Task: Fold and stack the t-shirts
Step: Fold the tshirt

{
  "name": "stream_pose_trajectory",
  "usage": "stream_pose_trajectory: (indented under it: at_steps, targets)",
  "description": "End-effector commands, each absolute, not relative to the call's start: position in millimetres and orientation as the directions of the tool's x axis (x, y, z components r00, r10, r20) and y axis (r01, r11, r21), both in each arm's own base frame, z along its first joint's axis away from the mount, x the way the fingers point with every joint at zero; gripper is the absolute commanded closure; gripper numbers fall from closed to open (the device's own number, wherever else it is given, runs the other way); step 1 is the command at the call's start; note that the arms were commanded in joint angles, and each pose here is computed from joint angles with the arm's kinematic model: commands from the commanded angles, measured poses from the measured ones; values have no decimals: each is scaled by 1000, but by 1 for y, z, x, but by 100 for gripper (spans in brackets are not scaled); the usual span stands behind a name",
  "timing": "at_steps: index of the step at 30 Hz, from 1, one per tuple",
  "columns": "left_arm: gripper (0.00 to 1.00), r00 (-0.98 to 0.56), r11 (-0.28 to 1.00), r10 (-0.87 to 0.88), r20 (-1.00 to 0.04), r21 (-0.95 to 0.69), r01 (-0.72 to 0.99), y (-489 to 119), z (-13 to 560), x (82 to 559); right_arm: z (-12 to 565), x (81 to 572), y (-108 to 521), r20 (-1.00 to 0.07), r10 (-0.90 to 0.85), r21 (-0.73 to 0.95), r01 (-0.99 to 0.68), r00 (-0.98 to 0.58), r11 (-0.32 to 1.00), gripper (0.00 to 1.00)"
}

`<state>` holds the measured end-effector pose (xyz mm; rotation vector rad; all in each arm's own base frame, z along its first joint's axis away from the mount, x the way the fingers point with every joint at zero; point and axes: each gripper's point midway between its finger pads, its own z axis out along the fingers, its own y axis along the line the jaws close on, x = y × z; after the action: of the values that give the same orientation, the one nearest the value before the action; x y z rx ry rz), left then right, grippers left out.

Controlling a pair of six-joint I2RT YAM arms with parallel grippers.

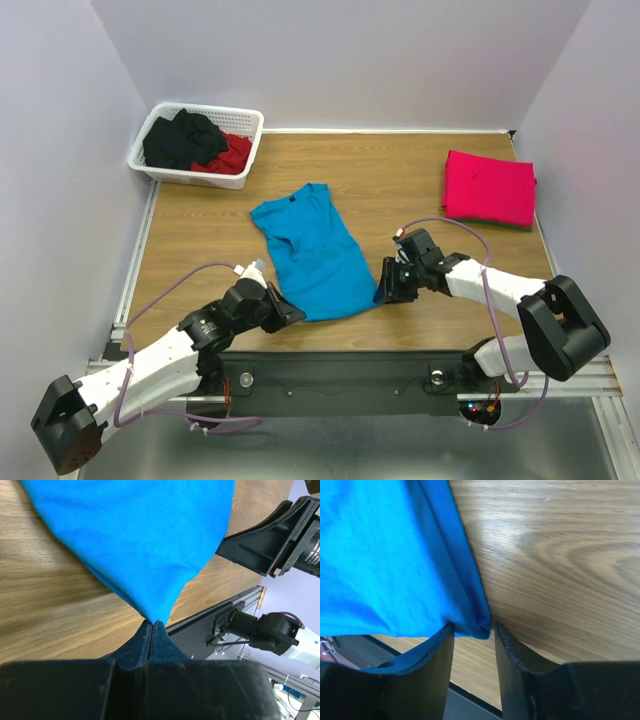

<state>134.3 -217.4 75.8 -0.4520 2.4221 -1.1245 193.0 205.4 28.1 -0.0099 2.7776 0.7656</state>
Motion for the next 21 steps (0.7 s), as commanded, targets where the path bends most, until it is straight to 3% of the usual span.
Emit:
stream_pose_trajectory:
  at_steps: [1,7,8,10,16,21]
  targets:
    - [100,-853,595,-461,-243,-798,-95,-222,80,135,21,189,213,-241,54,523,-82,-969,849,59]
    - [100,-852,585,-467,-236,-805,-98,-220,79,133,16,176,212,-191,63,535,-50,-980,843,80]
    - [100,-854,582,-465,-233,-807,-97,-221,79,132,17,176,212,-194,69,539,-48,-979,841,91]
    - [100,-858,577,-460,-231,-812,-91,-222,81,131,18,173,209,-193,81,537,-37,-978,843,99]
    - [100,-867,532,-437,-239,-846,-35,-227,104,124,63,196,196,-344,140,488,-50,-928,871,100]
    - [100,-840,538,-454,-296,-843,5,-225,133,134,98,215,204,-403,144,502,-86,-904,861,100]
